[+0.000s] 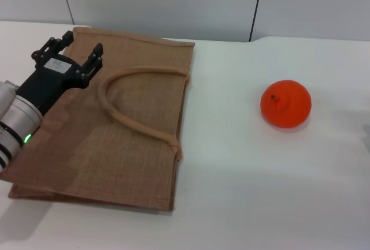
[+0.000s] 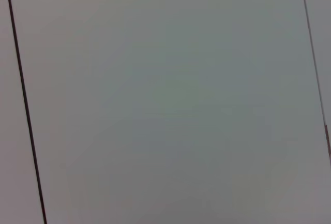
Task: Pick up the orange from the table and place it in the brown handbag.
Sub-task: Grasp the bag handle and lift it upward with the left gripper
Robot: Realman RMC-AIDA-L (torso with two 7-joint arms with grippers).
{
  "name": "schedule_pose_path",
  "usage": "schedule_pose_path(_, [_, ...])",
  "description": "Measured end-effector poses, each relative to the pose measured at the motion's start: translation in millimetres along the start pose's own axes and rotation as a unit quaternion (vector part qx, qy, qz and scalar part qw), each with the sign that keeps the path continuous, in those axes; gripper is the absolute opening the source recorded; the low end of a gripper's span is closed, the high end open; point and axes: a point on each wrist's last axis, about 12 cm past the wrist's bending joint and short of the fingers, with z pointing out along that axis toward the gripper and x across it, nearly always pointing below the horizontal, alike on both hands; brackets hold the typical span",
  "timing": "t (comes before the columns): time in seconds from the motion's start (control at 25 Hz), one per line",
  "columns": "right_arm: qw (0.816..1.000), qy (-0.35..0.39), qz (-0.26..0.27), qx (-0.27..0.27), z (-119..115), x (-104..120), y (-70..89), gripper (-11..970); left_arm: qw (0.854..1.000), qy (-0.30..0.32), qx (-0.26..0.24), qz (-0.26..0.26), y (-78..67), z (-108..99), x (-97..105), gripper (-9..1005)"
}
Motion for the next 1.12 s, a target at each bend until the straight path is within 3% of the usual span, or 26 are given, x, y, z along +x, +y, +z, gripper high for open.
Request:
schedule_pose_path(0.4, [1.0, 0.001, 0.0, -0.004, 2.1, -0.6, 1.0, 885, 1.0, -0.003, 0.004, -0.027, 0.0, 4.4, -2.7, 676])
schedule_pose_path(0.64, [1.0, 0.008, 0.002, -0.003, 3.4, 0.6, -0.3, 885, 0.995, 0.022, 0.052, -0.084, -2.0, 11.1, -4.1, 676])
schedule_pose_path(0.84, [1.0, 0.008, 0.001, -0.005, 4.2, 0.3, -0.3, 885, 0.983, 0.083, 0.1, -0.133, 8.5, 26.5, -10.3, 676])
schedule_pose_path(1.12, [1.0, 0.009, 0.001, -0.006, 4.3, 0.3, -0.2, 885, 0.98, 0.128, 0.101, -0.113, 17.4, 31.9, -9.0, 675])
